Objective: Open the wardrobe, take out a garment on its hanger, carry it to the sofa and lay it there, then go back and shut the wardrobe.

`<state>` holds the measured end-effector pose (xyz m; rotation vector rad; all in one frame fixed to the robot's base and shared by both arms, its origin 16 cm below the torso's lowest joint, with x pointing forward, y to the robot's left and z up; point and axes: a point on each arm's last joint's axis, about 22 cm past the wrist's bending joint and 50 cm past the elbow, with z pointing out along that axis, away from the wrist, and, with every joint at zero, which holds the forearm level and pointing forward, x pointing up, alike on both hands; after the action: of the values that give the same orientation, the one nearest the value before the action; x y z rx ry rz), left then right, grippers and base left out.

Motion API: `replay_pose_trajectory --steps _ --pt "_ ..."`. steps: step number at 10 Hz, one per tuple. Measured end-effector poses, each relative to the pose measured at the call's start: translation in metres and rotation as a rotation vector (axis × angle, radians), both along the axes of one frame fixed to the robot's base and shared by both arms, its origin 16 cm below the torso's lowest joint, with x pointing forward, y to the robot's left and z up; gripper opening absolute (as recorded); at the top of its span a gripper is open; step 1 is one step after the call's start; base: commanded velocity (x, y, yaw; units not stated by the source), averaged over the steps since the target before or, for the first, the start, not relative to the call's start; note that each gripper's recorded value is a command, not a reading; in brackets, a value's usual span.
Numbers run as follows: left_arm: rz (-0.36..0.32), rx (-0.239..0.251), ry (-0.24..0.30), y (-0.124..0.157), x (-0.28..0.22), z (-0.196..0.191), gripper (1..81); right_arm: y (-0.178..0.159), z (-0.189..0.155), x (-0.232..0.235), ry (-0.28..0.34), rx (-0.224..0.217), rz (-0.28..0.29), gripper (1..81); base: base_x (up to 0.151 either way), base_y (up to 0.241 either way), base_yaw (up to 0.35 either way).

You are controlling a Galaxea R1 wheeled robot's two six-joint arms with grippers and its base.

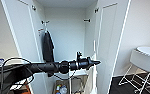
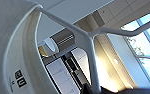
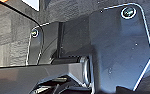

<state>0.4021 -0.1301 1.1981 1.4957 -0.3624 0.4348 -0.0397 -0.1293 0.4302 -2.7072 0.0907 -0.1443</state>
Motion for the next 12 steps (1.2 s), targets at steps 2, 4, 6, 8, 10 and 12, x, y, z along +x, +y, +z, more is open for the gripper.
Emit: replay_pose_trajectory --steps 2,4,6,8,10,12 --pt "-0.005 0.006 -0.019 -0.001 -0.002 -0.002 1.0 0.003 0.0 -0.002 0.003 0.004 0.001 81.1 0.0 0.0 -0.255" --pt "-0.014 0.017 -0.03 -0.005 -0.005 -0.004 1.0 0.009 0.001 -0.001 0.005 0.008 0.002 81.1 0.0 0.0 -0.257" --pt "-0.014 0.028 -0.037 -0.005 -0.005 -0.006 1.0 0.008 0.001 -0.003 0.009 0.005 0.003 81.1 0.0 0.0 -0.261" --pt "-0.019 0.028 -0.048 -0.005 -0.008 -0.006 1.0 0.008 0.001 -0.003 0.009 0.005 0.003 81.1 0.0 0.0 -0.261" --pt "-0.013 0.039 -0.052 -0.002 -0.006 -0.009 1.0 0.008 0.0 -0.003 0.009 0.004 0.003 81.1 0.0 0.0 -0.261" --pt "-0.02 0.043 -0.053 0.005 -0.012 -0.009 1.0 0.007 0.0 -0.001 0.007 0.004 0.003 81.1 0.0 0.0 -0.261"
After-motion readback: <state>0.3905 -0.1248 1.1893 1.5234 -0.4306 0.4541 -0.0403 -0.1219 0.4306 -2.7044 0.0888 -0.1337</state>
